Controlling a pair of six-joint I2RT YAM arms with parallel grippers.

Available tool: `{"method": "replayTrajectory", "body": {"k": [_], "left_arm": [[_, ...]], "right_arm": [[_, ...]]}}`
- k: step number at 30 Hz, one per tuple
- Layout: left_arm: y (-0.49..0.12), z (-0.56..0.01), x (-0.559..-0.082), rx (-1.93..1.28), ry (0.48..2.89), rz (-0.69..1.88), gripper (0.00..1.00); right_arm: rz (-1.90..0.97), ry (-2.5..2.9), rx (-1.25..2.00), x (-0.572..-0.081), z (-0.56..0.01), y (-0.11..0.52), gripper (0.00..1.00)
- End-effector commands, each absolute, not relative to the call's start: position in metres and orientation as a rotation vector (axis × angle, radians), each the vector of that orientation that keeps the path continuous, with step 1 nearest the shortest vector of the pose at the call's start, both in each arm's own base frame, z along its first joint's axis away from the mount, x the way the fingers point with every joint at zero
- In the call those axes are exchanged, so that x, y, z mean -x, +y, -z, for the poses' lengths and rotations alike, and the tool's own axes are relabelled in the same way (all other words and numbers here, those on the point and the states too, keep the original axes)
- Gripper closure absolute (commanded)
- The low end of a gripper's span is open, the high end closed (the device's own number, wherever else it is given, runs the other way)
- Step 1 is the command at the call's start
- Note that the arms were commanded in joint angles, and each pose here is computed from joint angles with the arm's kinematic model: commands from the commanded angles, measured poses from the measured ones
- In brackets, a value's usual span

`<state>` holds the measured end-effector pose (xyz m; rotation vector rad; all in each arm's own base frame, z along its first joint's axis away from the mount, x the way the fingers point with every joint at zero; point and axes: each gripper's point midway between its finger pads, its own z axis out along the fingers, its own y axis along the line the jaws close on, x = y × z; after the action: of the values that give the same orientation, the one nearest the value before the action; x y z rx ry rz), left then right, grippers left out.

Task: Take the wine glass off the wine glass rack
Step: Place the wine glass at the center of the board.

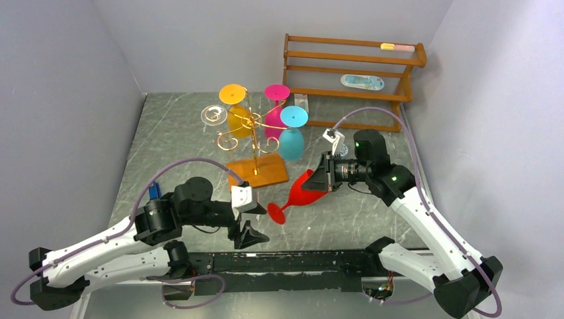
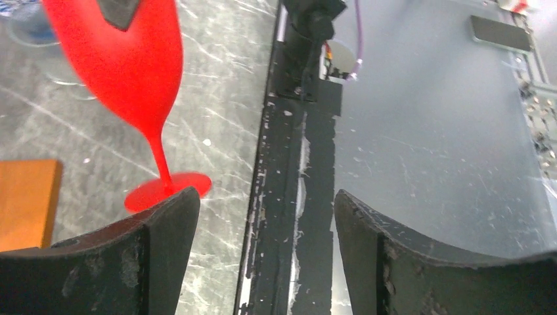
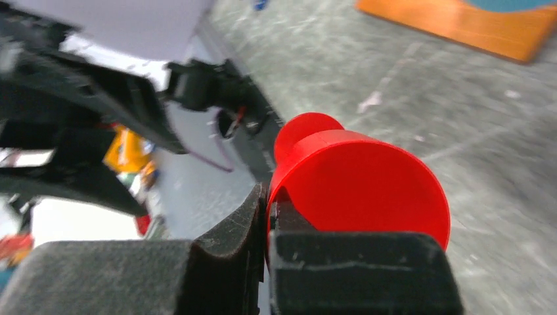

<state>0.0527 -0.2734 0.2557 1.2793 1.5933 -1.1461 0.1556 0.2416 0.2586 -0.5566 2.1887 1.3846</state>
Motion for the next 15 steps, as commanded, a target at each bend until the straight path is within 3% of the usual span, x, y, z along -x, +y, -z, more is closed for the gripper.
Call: {"method": "replayTrajectory", "body": {"k": [1, 5, 9, 15], "left_arm": [[-0.263, -0.254, -0.071, -1.135, 1.669, 1.058, 0.19], [-0.254, -0.258, -0.083, -1.009, 1.689, 1.022, 0.11], [-0.244, -0.265, -0.089, -0.899, 1.67, 1.026, 0.03], [-0.224, -0.273, -0.102, -0.688, 1.72, 0.992, 0.03]], "right_arm": [[-0.933, 2.347, 0.395, -0.186, -0.222, 0.201, 1.0], [-0.57, 2.455, 0.241, -0.204, -0.196, 0.158, 1.0], [-0.416, 2.458, 0.149, -0.212, -0.191, 0.136, 1.0], [-0.119, 2.499, 0.013, -0.223, -0.174, 0.099, 1.0]]}}
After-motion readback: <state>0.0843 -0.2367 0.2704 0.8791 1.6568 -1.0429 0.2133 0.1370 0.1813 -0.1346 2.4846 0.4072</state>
